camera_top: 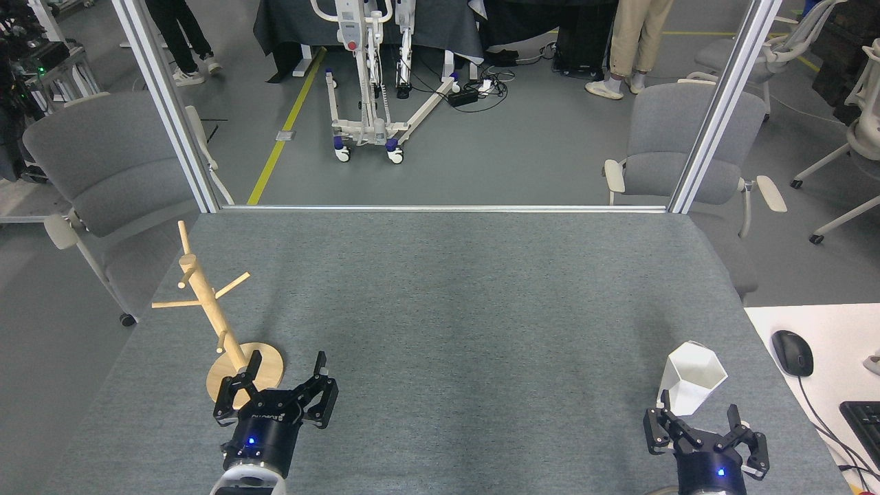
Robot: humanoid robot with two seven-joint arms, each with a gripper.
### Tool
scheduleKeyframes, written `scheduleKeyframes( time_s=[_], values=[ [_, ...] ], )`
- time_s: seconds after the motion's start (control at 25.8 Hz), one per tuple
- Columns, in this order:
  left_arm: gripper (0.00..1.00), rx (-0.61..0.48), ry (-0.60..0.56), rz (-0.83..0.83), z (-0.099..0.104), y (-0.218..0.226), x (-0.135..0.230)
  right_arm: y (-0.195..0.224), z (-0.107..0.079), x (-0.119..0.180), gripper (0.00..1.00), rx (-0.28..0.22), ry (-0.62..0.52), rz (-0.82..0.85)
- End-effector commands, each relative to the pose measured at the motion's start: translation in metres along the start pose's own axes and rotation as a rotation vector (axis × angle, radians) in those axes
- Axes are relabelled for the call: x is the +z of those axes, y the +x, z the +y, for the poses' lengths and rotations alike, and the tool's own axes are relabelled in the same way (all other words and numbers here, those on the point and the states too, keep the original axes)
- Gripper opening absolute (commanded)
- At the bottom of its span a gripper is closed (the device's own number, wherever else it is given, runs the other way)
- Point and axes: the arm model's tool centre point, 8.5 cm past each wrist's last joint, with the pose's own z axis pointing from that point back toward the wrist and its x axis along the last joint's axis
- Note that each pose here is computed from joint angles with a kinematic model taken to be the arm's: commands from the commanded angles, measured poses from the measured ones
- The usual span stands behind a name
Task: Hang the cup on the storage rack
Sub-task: 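Position the open right gripper around the white cup's rim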
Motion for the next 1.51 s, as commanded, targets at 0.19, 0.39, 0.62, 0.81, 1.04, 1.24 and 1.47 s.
scheduleKeyframes(
  time_s=[0.19,0.39,0.62,0.81,1.04,1.24,1.47],
  values=[
    [1.00,0.000,-0.004,0.000,-0.001,0.000,0.000,-0.016,-0.010,-0.007,0.99,0.044,-0.068,-0.003],
    [1.00,0.001,-0.007,0.002,-0.002,0.000,0.000,-0.018,-0.002,-0.007,0.99,0.050,-0.050,-0.006],
    [1.00,0.001,-0.007,0.002,-0.002,0.000,0.000,-0.013,-0.002,-0.007,0.99,0.050,-0.067,-0.130],
    [1.00,0.001,-0.008,0.002,-0.003,0.000,0.000,-0.008,-0.003,-0.004,0.99,0.046,-0.105,-0.171],
    [1.00,0.001,-0.008,0.002,-0.003,0.000,0.000,-0.020,0.004,0.006,0.99,0.060,-0.110,-0.182],
    [1.00,0.003,-0.019,0.002,-0.007,0.001,0.001,-0.047,-0.007,0.001,0.98,0.093,-0.132,-0.294],
    [1.00,0.005,-0.021,0.004,-0.007,0.001,-0.001,-0.056,-0.009,-0.003,0.99,0.059,-0.131,-0.311]
  ],
)
